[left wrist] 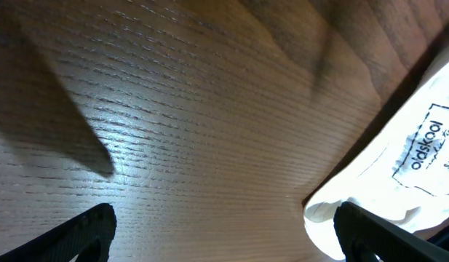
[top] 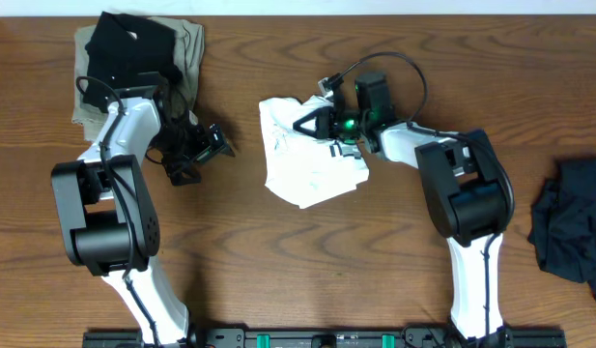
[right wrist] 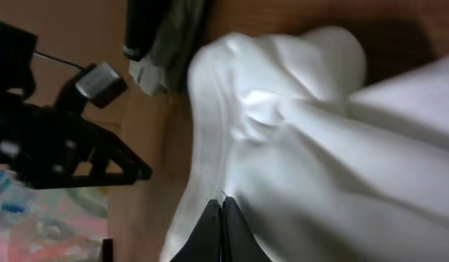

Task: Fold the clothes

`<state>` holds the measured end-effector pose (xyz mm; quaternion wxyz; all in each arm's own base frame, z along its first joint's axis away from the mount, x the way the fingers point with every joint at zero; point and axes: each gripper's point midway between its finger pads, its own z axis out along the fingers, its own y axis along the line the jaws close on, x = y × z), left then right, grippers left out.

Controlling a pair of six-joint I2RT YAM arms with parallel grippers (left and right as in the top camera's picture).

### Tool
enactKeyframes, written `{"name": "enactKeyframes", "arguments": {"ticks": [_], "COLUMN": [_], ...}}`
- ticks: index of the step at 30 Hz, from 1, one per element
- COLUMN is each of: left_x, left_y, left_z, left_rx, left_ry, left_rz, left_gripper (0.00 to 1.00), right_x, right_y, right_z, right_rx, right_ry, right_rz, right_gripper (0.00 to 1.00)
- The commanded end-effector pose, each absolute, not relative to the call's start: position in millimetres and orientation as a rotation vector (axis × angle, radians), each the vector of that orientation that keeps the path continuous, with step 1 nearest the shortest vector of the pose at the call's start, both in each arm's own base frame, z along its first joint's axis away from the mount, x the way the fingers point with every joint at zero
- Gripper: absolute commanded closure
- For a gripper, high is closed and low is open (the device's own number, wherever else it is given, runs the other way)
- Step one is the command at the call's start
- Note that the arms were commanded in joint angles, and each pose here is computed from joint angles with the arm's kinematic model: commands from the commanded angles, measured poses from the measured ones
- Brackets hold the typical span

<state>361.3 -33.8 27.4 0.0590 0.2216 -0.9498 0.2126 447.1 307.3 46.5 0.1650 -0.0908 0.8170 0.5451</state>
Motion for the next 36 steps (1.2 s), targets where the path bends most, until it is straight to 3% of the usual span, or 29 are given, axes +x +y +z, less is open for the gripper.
{"name": "enactKeyframes", "arguments": {"ticks": [1, 4, 8, 26, 31, 36], "left_x": [360.7, 360.8, 360.8, 358.7, 356.2, 355.7], "left_y": [-34.3, -34.3, -34.3, -34.6, -34.8, -34.9], "left_z": [35.1, 35.1, 35.1, 35.2, 35.4, 35.4], "left_rx": [0.672, 0.672, 0.672, 0.673, 0.674, 0.674], "left_ry": [-2.890, -2.890, -2.890, -2.881, -2.871, -2.869], "left_rz": [0.655, 0.655, 0.655, 0.652, 0.648, 0.647], "left_gripper": [0.02, 0.03, 0.03, 0.03, 0.02, 0.02], "right_x": [467.9, 480.2, 489.1, 491.2, 494.3, 499.4], "right_y": [305.1, 305.5, 302.2, 293.3, 287.8, 277.1], "right_z": [120.1, 141.1, 133.1, 11.8, 27.1, 86.4], "right_rx": [-0.303, -0.300, -0.240, -0.121, -0.153, -0.203], "right_ry": [2.172, 2.124, 2.153, 2.354, 2.317, 2.214], "right_rz": [1.501, 1.467, 1.414, 1.330, 1.358, 1.414], "right_gripper": [0.99, 0.97, 0.97, 0.96, 0.98, 0.99]}}
